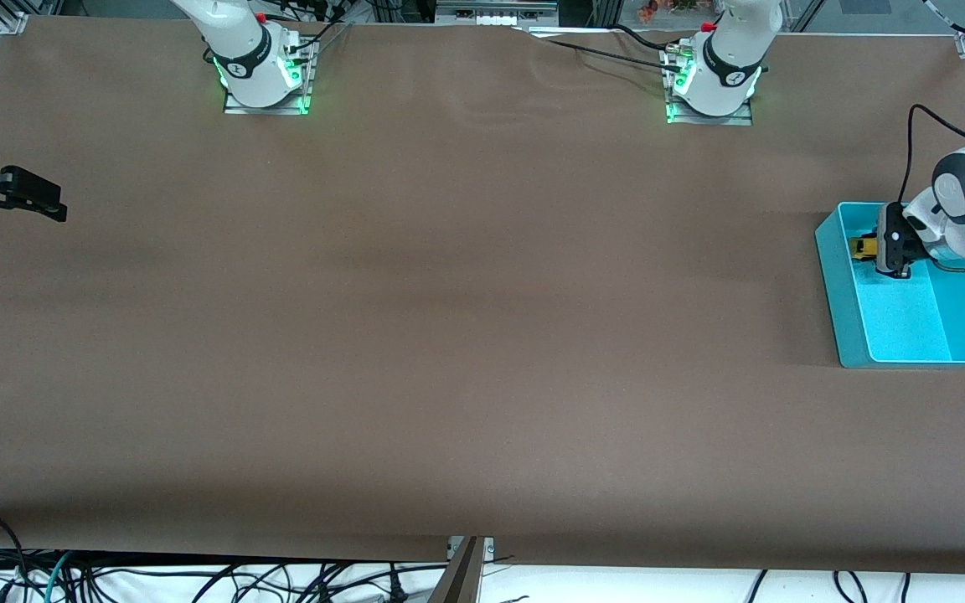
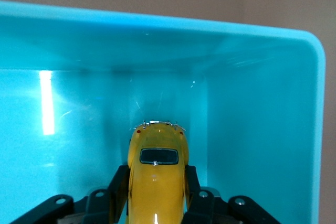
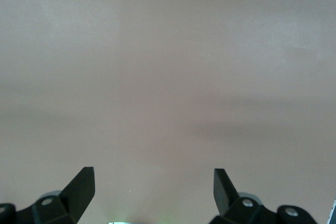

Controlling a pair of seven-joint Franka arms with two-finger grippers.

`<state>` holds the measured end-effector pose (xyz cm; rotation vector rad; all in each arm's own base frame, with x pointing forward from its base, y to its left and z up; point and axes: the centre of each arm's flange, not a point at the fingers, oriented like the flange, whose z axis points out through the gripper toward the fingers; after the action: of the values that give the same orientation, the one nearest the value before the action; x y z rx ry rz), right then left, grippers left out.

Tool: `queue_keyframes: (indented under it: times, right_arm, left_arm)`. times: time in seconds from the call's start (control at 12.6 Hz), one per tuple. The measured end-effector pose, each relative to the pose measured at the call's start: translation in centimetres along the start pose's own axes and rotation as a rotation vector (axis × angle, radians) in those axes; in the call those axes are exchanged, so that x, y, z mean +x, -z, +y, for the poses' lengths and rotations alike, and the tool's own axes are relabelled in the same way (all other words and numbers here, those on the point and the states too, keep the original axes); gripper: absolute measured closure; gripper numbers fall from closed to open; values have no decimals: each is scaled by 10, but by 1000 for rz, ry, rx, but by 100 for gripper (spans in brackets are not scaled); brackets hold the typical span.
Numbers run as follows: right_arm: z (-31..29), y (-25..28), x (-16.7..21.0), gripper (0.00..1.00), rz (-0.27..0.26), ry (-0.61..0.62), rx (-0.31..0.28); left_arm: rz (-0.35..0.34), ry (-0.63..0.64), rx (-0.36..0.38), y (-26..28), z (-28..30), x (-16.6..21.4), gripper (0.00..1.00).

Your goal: Wind and store yellow beetle car

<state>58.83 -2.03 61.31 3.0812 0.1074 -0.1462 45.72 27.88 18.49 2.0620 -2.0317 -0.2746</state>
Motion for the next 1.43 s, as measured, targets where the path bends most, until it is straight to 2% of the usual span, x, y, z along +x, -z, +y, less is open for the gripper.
queue_keyframes:
  times: [0.08, 0.16, 0.48, 0.72, 0.88, 1.27, 1.43]
  right_arm:
    - [0, 0, 0, 0, 0, 0, 0]
    - [0, 0, 0, 0, 0, 0, 0]
    - [0, 0, 0, 0, 0, 0, 0]
    - [0, 0, 0, 0, 0, 0, 0]
    - [0, 0, 0, 0, 0, 0, 0]
    - [0, 0, 0, 0, 0, -1, 0]
    - [0, 0, 0, 0, 0, -1, 0]
  left_arm:
    - [0, 0, 0, 0, 0, 0, 49]
    - [0, -2, 0, 0, 0, 0, 43]
    - [-13, -6, 25, 16, -2, 0, 2]
    - [-25, -11, 42, 63, 3, 9, 0]
    - [-48, 4, 90, 110, 4, 27, 1]
    - [-73, 152, 95, 230, 10, 98, 1]
    - [-89, 212, 143, 281, 12, 127, 1]
